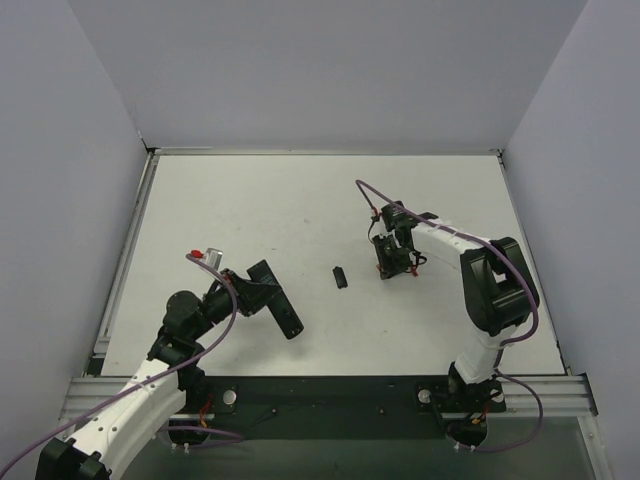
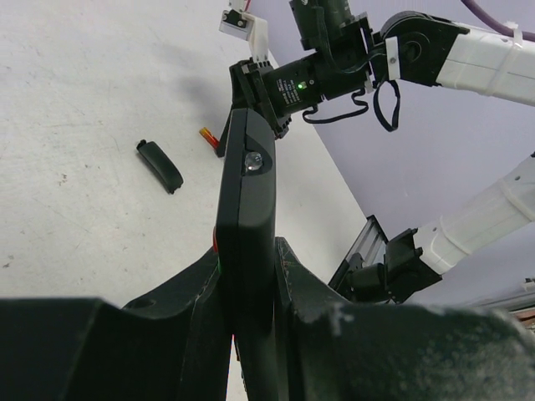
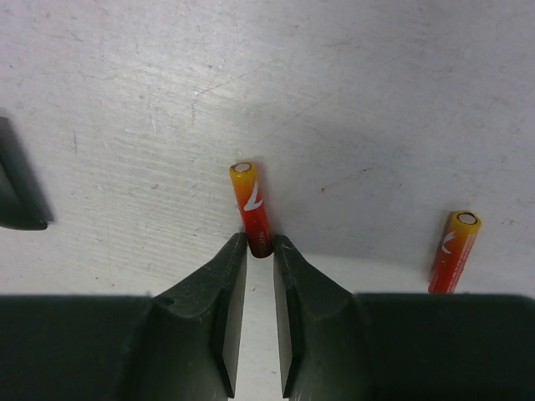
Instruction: Load the batteries into the remote control
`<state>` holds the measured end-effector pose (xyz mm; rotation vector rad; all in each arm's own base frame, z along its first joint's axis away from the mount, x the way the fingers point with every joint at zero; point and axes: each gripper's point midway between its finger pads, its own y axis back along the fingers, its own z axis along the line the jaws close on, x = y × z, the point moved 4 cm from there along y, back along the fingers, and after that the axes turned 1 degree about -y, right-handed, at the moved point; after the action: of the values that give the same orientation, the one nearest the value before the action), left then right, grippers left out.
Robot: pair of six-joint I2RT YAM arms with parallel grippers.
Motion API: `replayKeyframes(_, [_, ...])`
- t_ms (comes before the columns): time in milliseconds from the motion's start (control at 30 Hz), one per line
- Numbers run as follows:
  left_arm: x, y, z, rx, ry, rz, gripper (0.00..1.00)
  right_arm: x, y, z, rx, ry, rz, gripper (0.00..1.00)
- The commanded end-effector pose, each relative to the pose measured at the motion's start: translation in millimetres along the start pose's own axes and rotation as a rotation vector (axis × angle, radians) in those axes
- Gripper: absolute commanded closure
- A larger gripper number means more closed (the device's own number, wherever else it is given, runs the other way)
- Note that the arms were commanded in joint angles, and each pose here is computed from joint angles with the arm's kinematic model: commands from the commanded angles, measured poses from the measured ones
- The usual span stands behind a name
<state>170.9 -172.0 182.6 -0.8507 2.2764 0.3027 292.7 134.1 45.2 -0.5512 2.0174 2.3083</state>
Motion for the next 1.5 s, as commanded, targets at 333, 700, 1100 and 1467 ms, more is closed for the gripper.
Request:
replayKeyframes(333, [-10.4,-1.6,16.1,-0.074,0.102,-0.144,1.0,4.6,12.9,10.1,0.014,0.057,-0.011,1.0])
replayKeyframes(700, [-11.5,-3.9,22.7,-0.056,0.187,-0.215,1.0,6.4,111.5,105.8,-0.208,0.262,-0.223,1.0])
replayKeyframes(1100, [-13.8,3.1,29.2,-0.07,0.309,-0.301,1.0,44.4,173.9,205.2,-0.397,0.49,-0.199,1.0])
replayKeyframes(1467, [-10.1,8.6,38.4,-0.115,0.369,-0.328,1.0,49.4,178.4,222.9,-0.398,0.533,-0.134,1.0])
